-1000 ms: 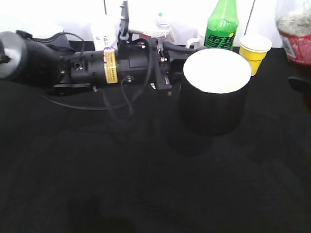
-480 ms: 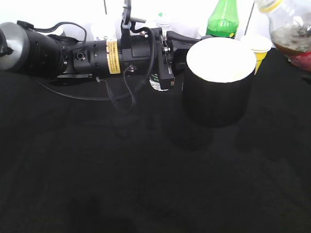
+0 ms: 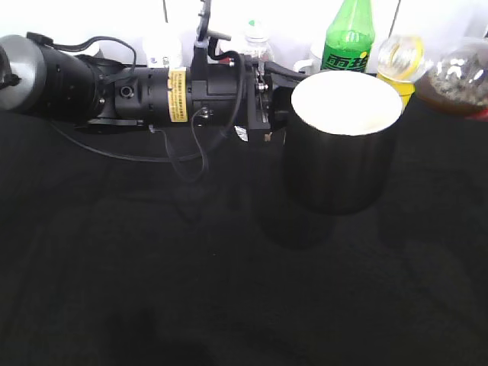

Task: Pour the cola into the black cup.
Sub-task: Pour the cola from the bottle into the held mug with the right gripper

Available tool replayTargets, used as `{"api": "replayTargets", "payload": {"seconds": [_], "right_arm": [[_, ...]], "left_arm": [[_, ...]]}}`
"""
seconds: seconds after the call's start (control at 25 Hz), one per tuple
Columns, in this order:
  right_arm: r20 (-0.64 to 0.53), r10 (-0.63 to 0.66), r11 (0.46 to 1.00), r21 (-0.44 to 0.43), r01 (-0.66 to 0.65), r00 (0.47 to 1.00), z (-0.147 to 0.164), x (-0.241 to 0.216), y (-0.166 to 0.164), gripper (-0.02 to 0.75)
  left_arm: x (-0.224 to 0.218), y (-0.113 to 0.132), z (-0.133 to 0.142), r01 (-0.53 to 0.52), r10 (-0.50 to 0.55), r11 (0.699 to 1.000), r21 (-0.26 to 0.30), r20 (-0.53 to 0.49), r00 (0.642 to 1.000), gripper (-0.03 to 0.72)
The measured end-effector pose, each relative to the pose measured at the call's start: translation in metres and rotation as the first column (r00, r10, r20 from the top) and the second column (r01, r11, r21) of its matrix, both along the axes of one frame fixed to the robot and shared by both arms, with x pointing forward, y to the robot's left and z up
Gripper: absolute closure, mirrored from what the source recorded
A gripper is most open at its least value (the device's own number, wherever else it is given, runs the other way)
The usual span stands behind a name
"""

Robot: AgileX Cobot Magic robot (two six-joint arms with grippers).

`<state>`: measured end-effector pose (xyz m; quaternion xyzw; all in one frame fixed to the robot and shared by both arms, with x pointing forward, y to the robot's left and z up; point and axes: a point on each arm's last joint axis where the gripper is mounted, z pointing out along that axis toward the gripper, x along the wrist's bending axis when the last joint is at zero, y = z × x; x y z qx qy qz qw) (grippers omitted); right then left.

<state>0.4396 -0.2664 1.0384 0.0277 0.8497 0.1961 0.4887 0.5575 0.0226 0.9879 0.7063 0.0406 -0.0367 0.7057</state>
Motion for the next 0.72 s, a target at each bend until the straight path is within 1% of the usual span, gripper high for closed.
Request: {"api": "replayTargets", "payload": {"seconds": [0.16, 0.2, 0.28, 0.44, 0.52, 0.72], "right_arm": [[0.035, 0.053, 0.994, -0.102, -0.049, 0.998, 0.0, 0.0, 0.0, 0.384], [0.042, 0.05, 0.992, -0.116, -0.045, 0.998, 0.001, 0.001, -0.001, 0.384], [0.079, 0.049, 0.985, -0.171, -0.035, 0.996, 0.007, 0.004, -0.003, 0.384], [0.156, 0.067, 0.977, -0.213, -0.032, 0.985, 0.028, 0.011, -0.004, 0.384], [0.157, 0.082, 0.975, -0.217, -0.046, 0.984, 0.029, 0.011, -0.003, 0.384], [0.166, 0.11, 0.962, -0.264, -0.064, 0.98, 0.029, 0.011, -0.002, 0.384]], "left_arm": [[-0.001, 0.0, -0.002, 0.006, -0.006, 1.0, 0.02, -0.001, 1.0, 0.632], [-0.001, 0.0, -0.002, 0.005, -0.005, 1.0, 0.024, 0.0, 1.0, 0.632], [0.0, 0.0, -0.003, 0.004, -0.004, 1.0, 0.028, -0.004, 1.0, 0.632], [0.0, 0.0, -0.002, 0.005, -0.005, 1.0, 0.027, -0.01, 1.0, 0.632], [-0.001, 0.0, -0.003, 0.006, -0.005, 1.0, 0.028, -0.01, 1.0, 0.632], [-0.001, 0.0, -0.003, 0.006, -0.005, 1.0, 0.028, -0.01, 1.0, 0.632]]}}
